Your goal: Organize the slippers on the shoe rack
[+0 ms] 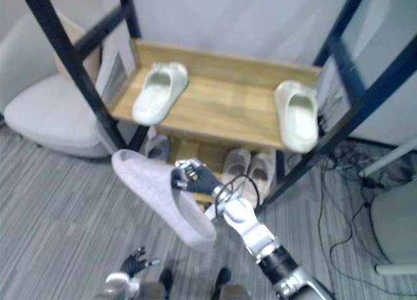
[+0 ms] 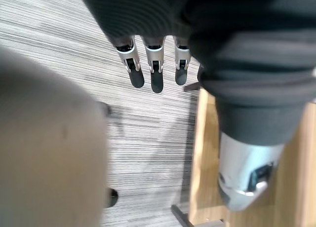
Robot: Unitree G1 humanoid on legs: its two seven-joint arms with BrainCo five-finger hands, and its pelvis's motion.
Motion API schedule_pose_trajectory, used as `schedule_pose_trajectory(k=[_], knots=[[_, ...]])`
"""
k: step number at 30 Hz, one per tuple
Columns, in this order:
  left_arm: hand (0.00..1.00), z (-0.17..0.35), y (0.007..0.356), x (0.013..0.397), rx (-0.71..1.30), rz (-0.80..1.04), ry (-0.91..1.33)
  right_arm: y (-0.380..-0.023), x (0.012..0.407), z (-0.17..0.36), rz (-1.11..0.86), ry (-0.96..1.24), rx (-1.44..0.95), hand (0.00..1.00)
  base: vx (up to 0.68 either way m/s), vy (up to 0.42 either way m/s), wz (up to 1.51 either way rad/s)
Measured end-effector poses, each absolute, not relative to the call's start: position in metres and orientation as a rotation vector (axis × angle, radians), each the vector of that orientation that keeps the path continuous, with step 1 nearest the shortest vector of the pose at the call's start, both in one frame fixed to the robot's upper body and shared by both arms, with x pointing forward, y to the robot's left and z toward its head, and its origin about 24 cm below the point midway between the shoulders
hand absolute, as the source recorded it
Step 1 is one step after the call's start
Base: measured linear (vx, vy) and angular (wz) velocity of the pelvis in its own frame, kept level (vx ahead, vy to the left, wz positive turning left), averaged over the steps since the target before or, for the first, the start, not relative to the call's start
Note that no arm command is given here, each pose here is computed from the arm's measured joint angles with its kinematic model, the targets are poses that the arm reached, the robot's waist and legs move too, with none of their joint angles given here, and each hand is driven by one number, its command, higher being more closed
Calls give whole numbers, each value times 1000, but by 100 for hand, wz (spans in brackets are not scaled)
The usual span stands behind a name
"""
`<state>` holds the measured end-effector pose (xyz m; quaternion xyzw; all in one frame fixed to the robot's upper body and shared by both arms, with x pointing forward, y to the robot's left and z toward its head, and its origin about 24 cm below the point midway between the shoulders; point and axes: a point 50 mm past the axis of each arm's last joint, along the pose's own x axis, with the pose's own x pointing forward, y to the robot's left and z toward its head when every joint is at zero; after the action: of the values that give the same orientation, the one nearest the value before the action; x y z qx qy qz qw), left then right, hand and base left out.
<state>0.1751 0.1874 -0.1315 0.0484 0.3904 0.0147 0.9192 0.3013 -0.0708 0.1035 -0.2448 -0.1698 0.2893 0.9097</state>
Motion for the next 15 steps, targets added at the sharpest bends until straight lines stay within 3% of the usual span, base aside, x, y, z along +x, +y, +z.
schedule_pose_trajectory(k=[9,15], knots=[[0,-102,191,215,37,76,610,-84,347,135,418,-393,-682,100,-129,26,0],[0,-100,210,215,61,166,609,-122,380,195,132,-472,-699,100,-34,6,22]])
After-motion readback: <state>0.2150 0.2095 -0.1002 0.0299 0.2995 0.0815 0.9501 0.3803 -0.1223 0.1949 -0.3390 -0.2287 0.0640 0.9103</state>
